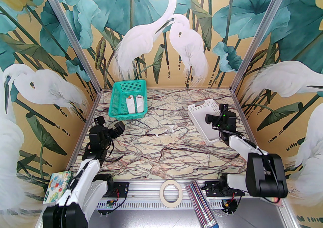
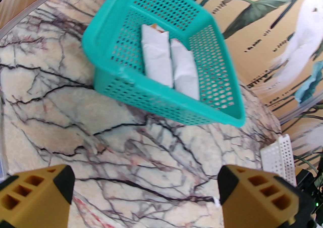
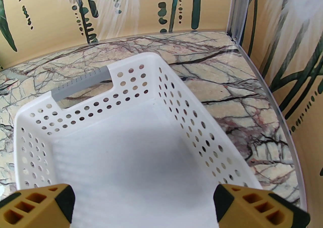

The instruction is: Place the utensils on the paper napkin and roll it up

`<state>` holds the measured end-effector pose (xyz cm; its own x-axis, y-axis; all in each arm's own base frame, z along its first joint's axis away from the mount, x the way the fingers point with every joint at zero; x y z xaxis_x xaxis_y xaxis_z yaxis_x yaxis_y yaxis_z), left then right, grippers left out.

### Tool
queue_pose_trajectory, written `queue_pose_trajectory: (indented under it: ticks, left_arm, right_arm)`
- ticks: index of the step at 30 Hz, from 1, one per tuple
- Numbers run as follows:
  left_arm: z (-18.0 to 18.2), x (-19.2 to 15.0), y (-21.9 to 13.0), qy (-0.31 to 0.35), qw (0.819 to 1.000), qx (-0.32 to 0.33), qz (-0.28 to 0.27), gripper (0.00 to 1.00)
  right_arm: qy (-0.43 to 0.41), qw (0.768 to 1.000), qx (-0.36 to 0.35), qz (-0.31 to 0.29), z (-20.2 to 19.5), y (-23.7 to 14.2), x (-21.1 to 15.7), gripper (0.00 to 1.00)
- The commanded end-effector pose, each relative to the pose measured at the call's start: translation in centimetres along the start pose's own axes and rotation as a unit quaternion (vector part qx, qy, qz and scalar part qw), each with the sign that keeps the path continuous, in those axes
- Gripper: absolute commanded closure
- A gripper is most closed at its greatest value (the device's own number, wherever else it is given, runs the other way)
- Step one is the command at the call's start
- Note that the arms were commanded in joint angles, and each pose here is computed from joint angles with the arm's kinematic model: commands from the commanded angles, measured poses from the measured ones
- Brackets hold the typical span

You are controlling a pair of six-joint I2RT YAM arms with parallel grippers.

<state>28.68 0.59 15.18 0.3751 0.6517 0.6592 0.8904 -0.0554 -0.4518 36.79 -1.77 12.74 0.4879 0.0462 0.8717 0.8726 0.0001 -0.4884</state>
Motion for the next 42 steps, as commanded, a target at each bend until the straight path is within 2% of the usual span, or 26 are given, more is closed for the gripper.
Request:
queue_pose_trajectory:
  ticks: [1, 9, 14, 17, 19, 24, 34, 42]
  left_arm:
    - [-0.3, 1.6, 0.8, 0.014, 0.999, 0.002, -0.032, 0.01]
    - [-1.2, 2.8, 2.6, 0.031, 0.999, -0.013, -0.038, 0.01]
    - [-0.9, 3.7, 2.3, 0.087, 0.995, 0.016, -0.052, 0.01]
    - [0.0, 3.4, 2.5, 0.118, 0.991, 0.031, -0.058, 0.01]
    - [0.5, 2.9, 2.9, 0.131, 0.989, 0.03, -0.064, 0.0]
    - [0.3, 1.9, 3.9, 0.164, 0.983, -0.015, -0.082, 0.01]
    - [-2.1, 2.4, 5.9, 0.212, 0.967, -0.096, -0.105, 0.0]
    - [-1.0, 0.9, 7.8, 0.228, 0.961, -0.111, -0.111, 0.01]
  right_arm:
    - [-0.01, 0.998, 0.019, -0.059, 0.4, 0.8, 1.4, 0.01]
    - [-0.023, 0.996, 0.018, -0.079, 0.5, 1.7, 0.7, 0.01]
    - [-0.03, 0.995, 0.023, -0.098, 0.8, 1.1, 0.2, 0.01]
    - [-0.031, 0.991, 0.019, -0.131, 0.9, 0.8, -0.4, 0.01]
    - [-0.03, 0.993, 0.02, -0.114, 0.9, 0.9, -0.6, 0.01]
    - [-0.03, 0.993, 0.018, -0.116, 0.8, 0.9, -0.6, 0.01]
    - [-0.032, 0.993, 0.014, -0.115, 0.9, 1.0, -0.6, 0.01]
    - [-0.032, 0.993, 0.011, -0.115, 0.9, 1.0, -0.6, 0.01]
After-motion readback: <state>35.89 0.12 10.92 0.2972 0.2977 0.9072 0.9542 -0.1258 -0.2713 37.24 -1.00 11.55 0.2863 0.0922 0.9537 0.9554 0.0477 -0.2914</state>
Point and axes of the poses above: each hand's point on the last joint's axis, 136 mm out from that joint toward the fingers, its own y axis out along the fingers, its own z axis along the line the jaws close on, x = y × z, the point moved 3 cm from there along -y, back along the fingers, and after that the axes turned 9 degrees about -y, right-handed, at the moved point
